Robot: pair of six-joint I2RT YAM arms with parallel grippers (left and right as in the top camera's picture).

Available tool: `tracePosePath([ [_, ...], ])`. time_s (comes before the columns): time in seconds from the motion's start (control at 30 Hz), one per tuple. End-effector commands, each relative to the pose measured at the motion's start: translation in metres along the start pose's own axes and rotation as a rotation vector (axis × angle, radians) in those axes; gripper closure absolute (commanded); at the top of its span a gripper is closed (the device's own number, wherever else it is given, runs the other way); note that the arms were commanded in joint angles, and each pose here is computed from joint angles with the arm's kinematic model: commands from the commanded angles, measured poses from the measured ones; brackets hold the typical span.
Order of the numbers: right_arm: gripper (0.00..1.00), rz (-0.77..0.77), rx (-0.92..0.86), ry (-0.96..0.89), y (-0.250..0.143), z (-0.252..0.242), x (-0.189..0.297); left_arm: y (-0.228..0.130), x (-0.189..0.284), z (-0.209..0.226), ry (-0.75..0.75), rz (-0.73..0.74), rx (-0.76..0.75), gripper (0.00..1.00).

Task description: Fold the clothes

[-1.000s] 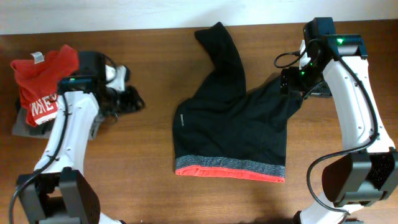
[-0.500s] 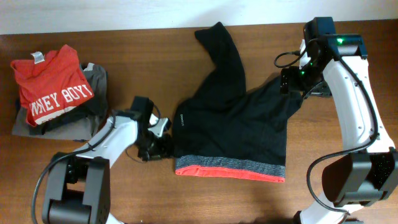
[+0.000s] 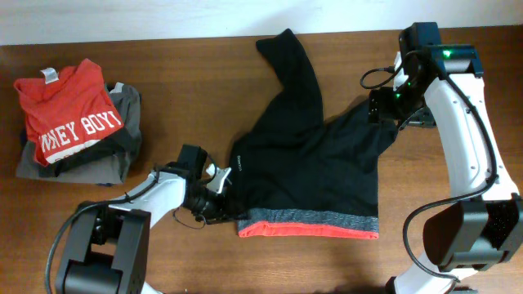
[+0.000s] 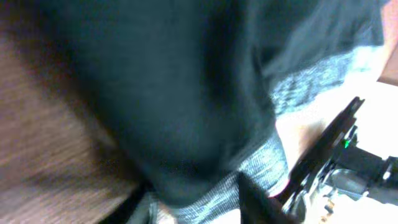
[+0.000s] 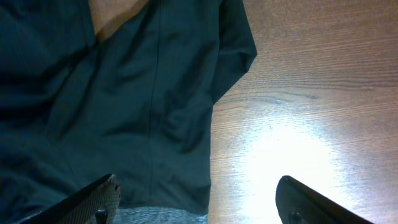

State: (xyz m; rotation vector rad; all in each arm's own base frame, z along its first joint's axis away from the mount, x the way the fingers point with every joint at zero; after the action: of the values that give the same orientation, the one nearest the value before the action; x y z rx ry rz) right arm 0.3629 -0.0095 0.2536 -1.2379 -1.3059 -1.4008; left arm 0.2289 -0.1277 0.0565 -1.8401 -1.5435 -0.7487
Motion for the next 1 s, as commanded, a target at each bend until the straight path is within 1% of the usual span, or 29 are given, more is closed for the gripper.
tracePosePath([
  [0.0,0.15,-0.044,-0.016,-0.017,0.002,-0.005,0.012,-0.003,-0.005,0.007,0.037,0.017,0.007,0.73],
  [0.03,0.15,-0.044,-0.016,-0.017,0.002,-0.005,0.012,-0.003,-0.005,0.008,0.051,0.015,0.007,0.76],
  [0.1,0.15,-0.044,-0.015,-0.017,0.002,-0.005,0.012,-0.003,-0.005,0.01,0.066,0.011,0.007,0.79],
  [0.13,0.15,-0.044,-0.016,-0.017,0.002,-0.005,0.012,-0.002,-0.005,0.01,0.067,0.009,0.005,0.83],
  [0.17,0.15,-0.044,-0.015,-0.017,0.002,-0.005,0.012,-0.002,-0.005,0.01,0.065,0.008,0.004,0.87],
  [0.23,0.15,-0.044,-0.016,-0.017,0.002,-0.005,0.012,-0.001,-0.005,0.01,0.065,0.006,0.002,1.0],
  [0.33,0.15,-0.044,-0.015,-0.017,0.002,-0.005,0.012,0.001,-0.004,0.011,0.08,-0.006,-0.004,1.0],
  [0.4,0.15,-0.044,-0.015,-0.017,0.002,-0.005,0.012,0.008,0.002,0.014,0.128,-0.03,-0.002,1.0],
  [0.43,0.15,-0.044,-0.015,-0.017,0.002,-0.005,0.012,0.015,0.01,0.018,0.177,-0.057,0.005,1.0],
  [0.5,0.15,-0.043,-0.015,-0.017,0.002,-0.005,0.012,0.032,0.03,0.026,0.278,-0.118,0.023,1.0],
  [0.57,0.15,-0.041,-0.015,-0.017,0.002,-0.005,0.012,0.056,0.063,0.033,0.381,-0.207,0.054,1.0],
  [0.6,0.15,-0.04,-0.015,-0.017,0.001,-0.005,0.012,0.067,0.08,0.034,0.408,-0.256,0.066,1.0],
  [0.67,0.15,-0.041,-0.015,-0.017,0.002,-0.005,0.012,0.096,0.126,0.033,0.448,-0.394,0.079,1.0],
  [0.73,0.15,-0.041,-0.015,-0.017,0.002,-0.005,0.012,0.126,0.186,0.024,0.45,-0.574,0.068,1.0],
  [0.77,0.15,-0.041,-0.015,-0.017,0.002,-0.005,0.012,0.135,0.21,0.019,0.452,-0.64,0.061,1.0],
  [0.8,0.15,-0.041,-0.015,-0.017,0.002,-0.005,0.012,0.141,0.23,0.014,0.453,-0.697,0.053,0.96],
  [0.83,0.15,-0.041,-0.015,-0.017,0.002,-0.005,0.012,0.148,0.258,0.004,0.447,-0.768,0.035,0.37],
  [0.87,0.15,-0.041,-0.015,-0.017,0.002,-0.005,0.012,0.148,0.266,-0.001,0.44,-0.78,0.03,0.02],
  [0.93,0.15,-0.041,-0.015,-0.017,0.002,-0.005,0.012,0.145,0.266,-0.004,0.427,-0.757,0.036,0.01],
  [0.97,0.15,-0.041,-0.015,-0.017,0.002,-0.005,0.012,0.14,0.26,-0.006,0.41,-0.717,0.046,0.01],
])
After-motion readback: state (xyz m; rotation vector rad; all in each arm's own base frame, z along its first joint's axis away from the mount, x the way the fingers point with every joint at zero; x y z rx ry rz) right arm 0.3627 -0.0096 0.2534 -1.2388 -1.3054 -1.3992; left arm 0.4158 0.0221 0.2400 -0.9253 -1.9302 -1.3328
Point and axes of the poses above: each gripper's point midway between its finger pads, its own x axis back along the fingers, its own z axis along the line the jaws close on, y = z × x, the point moved 7 cm from there along x, back along the fingers, and after that the axes turned 2 degrees about x, right-handed, at the moved point
